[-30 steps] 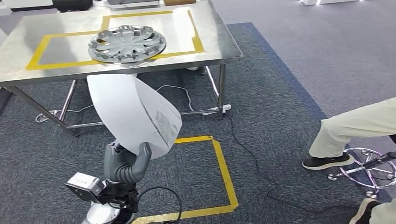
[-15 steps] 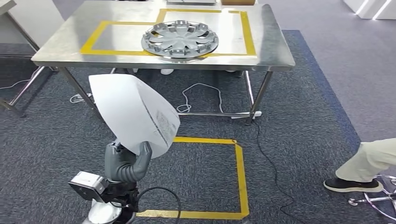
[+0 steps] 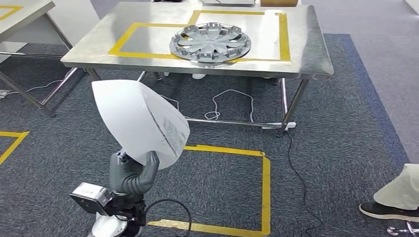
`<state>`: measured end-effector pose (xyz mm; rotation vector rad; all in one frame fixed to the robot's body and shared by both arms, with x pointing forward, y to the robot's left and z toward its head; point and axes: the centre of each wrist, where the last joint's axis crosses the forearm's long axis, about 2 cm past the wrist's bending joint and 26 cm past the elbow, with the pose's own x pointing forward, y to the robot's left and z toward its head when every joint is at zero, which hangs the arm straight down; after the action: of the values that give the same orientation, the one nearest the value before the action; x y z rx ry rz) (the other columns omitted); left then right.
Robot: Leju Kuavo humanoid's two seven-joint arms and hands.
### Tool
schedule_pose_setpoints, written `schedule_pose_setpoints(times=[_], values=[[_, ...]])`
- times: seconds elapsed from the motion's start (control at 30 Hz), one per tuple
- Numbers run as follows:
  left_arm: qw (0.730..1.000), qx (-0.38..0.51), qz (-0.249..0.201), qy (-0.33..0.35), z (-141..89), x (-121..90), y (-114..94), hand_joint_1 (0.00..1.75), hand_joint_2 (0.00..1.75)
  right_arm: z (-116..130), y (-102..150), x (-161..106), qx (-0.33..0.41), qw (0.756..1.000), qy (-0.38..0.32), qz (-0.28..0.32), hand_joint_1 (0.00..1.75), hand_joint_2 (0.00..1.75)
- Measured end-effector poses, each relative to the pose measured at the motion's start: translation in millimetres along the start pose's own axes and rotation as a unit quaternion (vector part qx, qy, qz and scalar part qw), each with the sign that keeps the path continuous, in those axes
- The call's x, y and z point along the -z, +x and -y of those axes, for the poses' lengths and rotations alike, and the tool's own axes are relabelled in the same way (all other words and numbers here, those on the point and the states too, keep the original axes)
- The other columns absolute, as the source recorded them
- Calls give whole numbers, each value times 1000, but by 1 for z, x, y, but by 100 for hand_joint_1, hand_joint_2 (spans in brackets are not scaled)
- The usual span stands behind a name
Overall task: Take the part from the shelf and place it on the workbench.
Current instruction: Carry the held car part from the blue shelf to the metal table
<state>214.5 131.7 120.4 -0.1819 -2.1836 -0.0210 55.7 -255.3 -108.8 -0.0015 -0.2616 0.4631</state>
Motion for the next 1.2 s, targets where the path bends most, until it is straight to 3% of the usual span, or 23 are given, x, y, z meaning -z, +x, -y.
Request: schedule_pose_setpoints(times=[1.2], values=[[1000, 2, -8, 3, -3, -2, -1, 175, 175, 0, 0, 0, 3, 1000, 3, 0, 0, 0]])
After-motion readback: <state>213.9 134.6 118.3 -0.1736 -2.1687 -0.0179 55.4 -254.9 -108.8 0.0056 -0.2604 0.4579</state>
